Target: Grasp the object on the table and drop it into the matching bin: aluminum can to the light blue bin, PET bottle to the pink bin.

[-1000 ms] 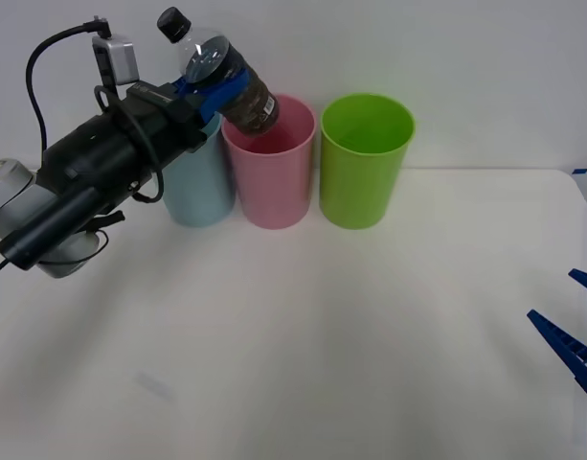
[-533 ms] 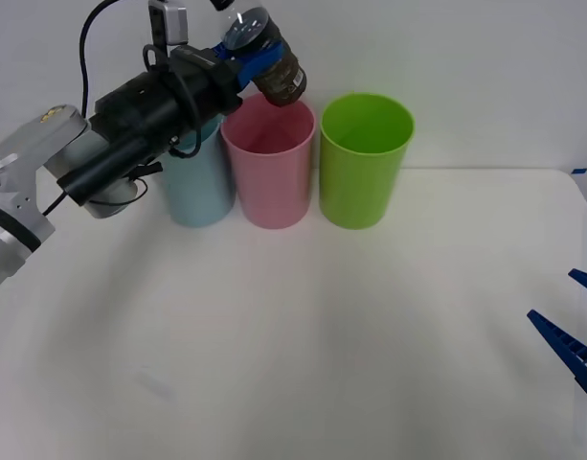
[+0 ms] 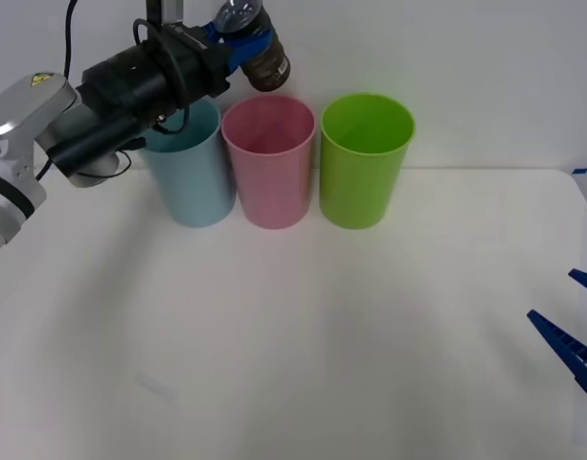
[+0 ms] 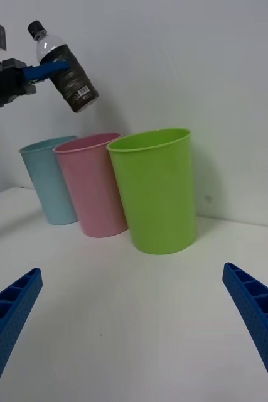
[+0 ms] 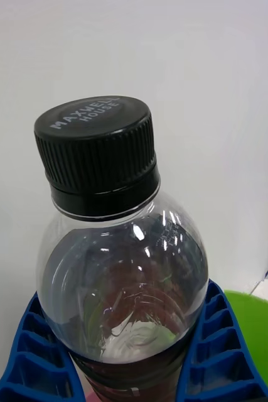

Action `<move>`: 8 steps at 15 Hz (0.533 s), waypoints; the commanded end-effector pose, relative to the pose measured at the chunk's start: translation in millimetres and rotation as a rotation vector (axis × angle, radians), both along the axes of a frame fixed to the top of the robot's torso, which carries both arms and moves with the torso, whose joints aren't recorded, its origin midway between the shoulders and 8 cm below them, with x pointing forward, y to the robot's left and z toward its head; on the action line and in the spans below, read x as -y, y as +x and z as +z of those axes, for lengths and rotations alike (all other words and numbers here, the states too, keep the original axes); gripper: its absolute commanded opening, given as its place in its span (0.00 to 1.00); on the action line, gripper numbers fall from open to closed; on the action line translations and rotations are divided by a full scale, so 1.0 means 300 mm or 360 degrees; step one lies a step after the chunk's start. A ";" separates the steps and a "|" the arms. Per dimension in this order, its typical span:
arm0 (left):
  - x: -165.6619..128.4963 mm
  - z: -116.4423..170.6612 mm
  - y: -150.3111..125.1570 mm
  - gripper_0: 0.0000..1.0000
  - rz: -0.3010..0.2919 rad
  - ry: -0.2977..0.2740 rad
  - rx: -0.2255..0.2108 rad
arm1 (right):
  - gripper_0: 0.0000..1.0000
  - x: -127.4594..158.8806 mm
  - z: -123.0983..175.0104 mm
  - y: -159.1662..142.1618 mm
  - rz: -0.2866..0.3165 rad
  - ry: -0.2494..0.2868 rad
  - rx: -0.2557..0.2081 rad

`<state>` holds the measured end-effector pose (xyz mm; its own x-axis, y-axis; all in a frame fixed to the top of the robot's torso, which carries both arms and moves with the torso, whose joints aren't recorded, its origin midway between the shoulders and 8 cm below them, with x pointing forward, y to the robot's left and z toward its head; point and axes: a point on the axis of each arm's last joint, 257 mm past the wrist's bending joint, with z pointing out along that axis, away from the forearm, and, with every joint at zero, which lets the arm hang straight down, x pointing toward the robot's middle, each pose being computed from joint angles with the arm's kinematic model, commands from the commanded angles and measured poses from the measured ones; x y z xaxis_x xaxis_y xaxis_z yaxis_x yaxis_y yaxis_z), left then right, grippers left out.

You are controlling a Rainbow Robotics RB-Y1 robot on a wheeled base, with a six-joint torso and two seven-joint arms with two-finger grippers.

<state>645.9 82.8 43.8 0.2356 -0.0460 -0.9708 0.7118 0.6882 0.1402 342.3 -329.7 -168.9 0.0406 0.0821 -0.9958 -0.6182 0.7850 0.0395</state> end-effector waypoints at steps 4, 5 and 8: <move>-0.007 -0.027 0.008 0.50 0.0011 0.0037 -0.0021 | 1.00 0.000 0.000 0.000 0.0000 0.0000 0.0000; -0.007 -0.027 0.008 0.99 0.0011 0.0039 -0.0020 | 1.00 0.000 0.000 0.000 0.0000 0.0000 0.0000; -0.002 -0.032 0.007 1.00 0.0006 0.0038 -0.0026 | 1.00 0.000 0.000 0.000 0.0000 0.0000 0.0000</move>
